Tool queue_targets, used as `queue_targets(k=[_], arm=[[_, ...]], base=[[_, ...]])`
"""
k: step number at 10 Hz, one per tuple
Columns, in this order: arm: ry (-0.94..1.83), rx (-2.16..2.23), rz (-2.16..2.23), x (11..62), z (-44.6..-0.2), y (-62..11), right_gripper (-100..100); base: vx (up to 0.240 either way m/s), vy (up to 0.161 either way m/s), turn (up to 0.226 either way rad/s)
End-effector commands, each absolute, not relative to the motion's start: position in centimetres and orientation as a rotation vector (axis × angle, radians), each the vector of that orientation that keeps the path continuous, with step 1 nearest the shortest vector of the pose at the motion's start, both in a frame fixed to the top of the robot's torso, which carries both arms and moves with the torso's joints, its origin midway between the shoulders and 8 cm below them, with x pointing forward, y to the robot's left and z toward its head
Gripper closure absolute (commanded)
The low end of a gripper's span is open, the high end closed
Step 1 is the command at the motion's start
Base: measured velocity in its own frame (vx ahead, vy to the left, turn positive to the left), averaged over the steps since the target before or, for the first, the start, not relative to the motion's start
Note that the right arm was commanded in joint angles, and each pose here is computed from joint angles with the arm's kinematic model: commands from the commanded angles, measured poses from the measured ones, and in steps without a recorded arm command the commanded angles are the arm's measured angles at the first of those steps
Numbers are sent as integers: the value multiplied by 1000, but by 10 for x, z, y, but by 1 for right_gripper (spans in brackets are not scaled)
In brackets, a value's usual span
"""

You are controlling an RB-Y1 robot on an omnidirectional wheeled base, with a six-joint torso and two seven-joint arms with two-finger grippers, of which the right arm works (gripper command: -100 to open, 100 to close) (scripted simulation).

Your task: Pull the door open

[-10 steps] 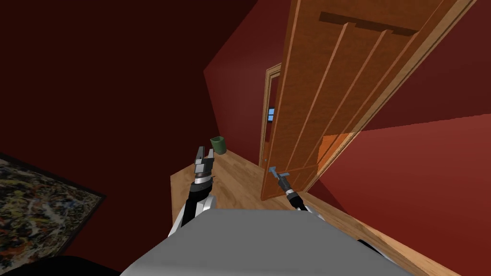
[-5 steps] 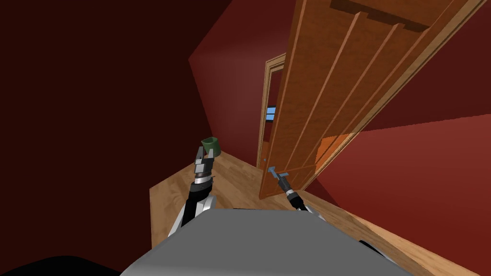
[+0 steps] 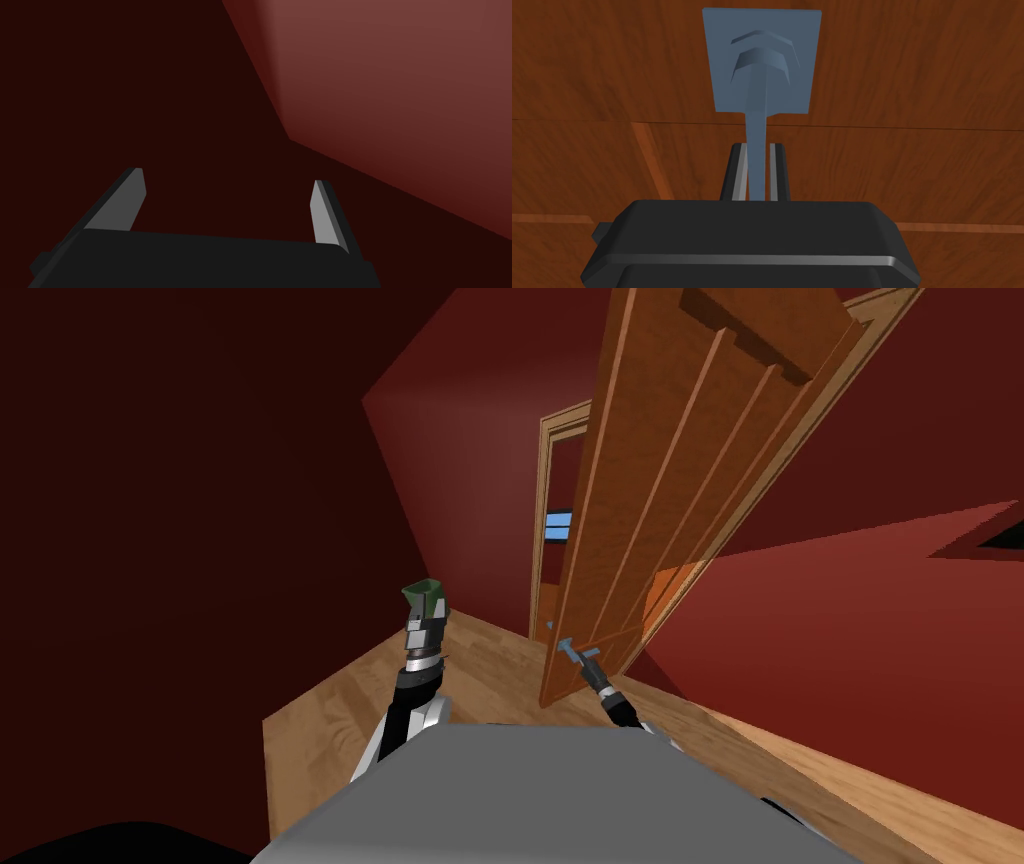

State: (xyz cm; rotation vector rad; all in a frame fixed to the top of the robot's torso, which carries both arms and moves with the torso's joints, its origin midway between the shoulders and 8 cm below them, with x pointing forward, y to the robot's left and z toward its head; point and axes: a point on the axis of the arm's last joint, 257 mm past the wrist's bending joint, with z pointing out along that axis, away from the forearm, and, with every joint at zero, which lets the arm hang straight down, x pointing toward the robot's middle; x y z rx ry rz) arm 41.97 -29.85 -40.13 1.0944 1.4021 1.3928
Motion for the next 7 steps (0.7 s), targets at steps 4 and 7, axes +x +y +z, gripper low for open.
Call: queue_targets(k=[4,7], arm=[[1425,1088,1386,409,-404,-308,100],[1442,1076,1400,403,-405,-305,100]], base=[[21,61,-203],[-4,51,-211]])
